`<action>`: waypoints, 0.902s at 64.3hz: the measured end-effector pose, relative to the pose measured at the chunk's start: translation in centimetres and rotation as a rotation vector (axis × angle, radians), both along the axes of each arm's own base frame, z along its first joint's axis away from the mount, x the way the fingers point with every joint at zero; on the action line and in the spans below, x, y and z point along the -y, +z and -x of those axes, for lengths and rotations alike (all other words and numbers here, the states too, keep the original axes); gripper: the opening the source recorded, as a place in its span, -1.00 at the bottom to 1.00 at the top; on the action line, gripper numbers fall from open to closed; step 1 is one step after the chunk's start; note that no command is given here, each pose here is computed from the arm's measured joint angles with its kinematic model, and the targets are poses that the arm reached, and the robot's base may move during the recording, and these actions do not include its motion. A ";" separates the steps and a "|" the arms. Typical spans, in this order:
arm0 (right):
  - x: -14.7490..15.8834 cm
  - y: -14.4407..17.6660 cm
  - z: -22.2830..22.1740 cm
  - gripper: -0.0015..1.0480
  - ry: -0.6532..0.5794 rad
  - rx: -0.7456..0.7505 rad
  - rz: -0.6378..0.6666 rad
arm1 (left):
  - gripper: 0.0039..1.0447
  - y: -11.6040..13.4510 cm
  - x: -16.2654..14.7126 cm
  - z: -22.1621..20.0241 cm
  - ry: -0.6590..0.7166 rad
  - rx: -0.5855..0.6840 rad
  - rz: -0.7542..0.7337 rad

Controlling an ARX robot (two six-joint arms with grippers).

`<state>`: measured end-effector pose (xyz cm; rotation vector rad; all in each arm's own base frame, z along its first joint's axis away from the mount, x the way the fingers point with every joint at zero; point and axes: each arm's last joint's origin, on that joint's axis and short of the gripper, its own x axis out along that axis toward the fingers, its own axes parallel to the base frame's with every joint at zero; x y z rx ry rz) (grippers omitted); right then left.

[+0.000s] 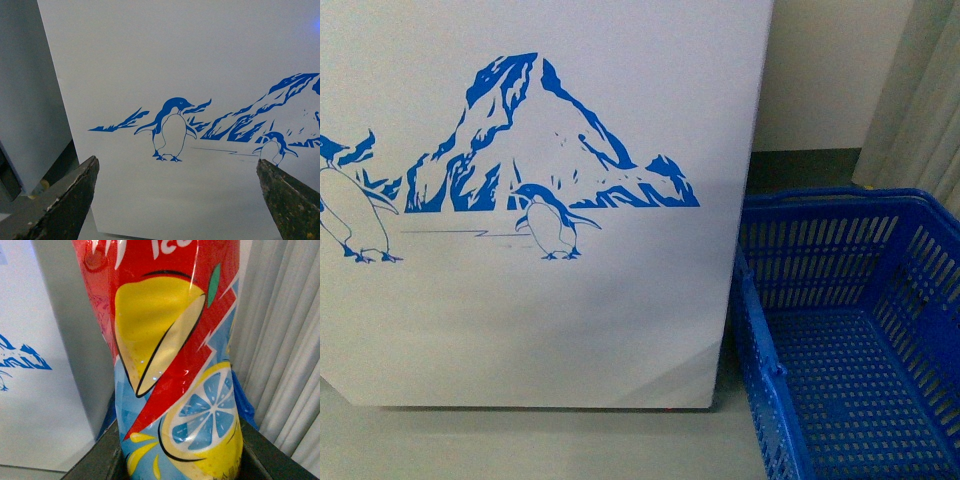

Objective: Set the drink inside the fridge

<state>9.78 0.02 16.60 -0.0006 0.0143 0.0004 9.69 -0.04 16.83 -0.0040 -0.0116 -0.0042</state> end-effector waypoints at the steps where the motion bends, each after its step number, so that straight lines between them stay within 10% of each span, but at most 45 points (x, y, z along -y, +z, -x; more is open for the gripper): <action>1: 0.0 0.0 0.0 -0.20 0.000 0.000 0.000 | 0.85 0.0 0.0 0.0 0.000 0.000 0.000; 58: 0.0 0.0 0.0 -0.20 0.000 0.000 0.000 | 0.85 0.0 0.0 0.0 0.000 0.000 0.000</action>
